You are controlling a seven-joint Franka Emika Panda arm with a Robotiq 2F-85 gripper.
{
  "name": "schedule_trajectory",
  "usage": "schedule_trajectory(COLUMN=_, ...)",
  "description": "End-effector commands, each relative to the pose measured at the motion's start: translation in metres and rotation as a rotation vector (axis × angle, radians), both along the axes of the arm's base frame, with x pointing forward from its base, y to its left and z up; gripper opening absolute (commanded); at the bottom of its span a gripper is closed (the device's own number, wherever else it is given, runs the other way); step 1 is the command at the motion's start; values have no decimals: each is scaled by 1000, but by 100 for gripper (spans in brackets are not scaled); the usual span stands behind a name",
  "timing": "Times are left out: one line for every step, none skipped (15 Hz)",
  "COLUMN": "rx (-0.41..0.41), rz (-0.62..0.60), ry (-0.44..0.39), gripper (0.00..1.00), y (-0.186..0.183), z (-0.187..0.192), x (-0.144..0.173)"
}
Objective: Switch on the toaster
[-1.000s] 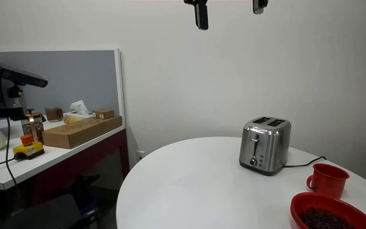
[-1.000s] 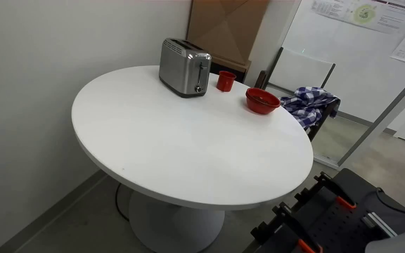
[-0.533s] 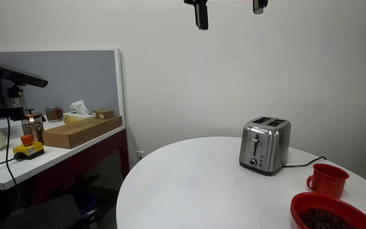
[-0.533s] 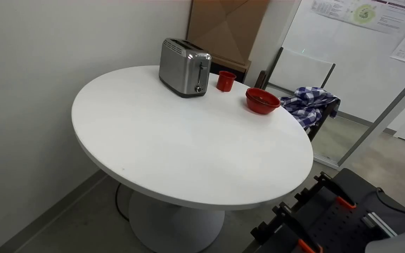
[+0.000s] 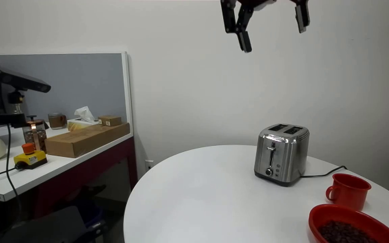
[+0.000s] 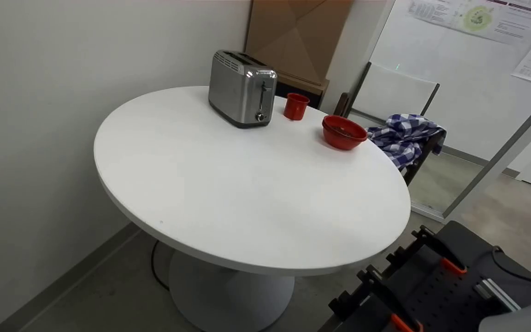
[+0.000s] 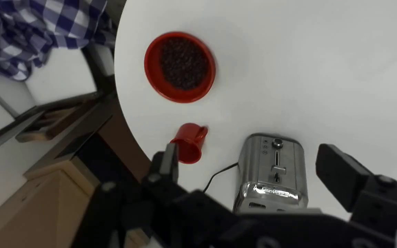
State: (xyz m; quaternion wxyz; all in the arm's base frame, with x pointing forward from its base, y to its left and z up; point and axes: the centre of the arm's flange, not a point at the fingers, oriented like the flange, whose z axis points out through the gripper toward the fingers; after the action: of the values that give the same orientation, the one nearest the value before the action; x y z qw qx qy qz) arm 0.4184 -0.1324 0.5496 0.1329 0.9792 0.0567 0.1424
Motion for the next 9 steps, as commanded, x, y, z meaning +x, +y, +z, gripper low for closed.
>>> schedule_trajectory(rx=-88, rz=-2, ry=-65, gripper=100, y=20, z=-44, x=81)
schedule_trajectory(rx=-96, rz=-18, ry=-81, gripper=100, y=27, z=-56, x=100)
schedule_trajectory(rx=-93, rz=-32, ry=-87, gripper=100, y=34, z=-70, x=120)
schedule_trajectory(rx=-94, rz=-47, ry=-96, gripper=100, y=40, z=-84, x=139)
schedule_trajectory(rx=-93, rz=-59, ry=-101, gripper=100, y=44, z=-98, x=157)
schedule_trajectory(rx=-89, rz=-73, ry=-107, gripper=100, y=47, z=-112, x=175)
schedule_trajectory(rx=-90, rz=-84, ry=-112, gripper=100, y=50, z=-122, x=191)
schedule_trajectory(rx=-87, rz=-95, ry=-114, gripper=100, y=52, z=-132, x=205)
schedule_trajectory(rx=-88, rz=-105, ry=-110, gripper=100, y=53, z=-141, x=216)
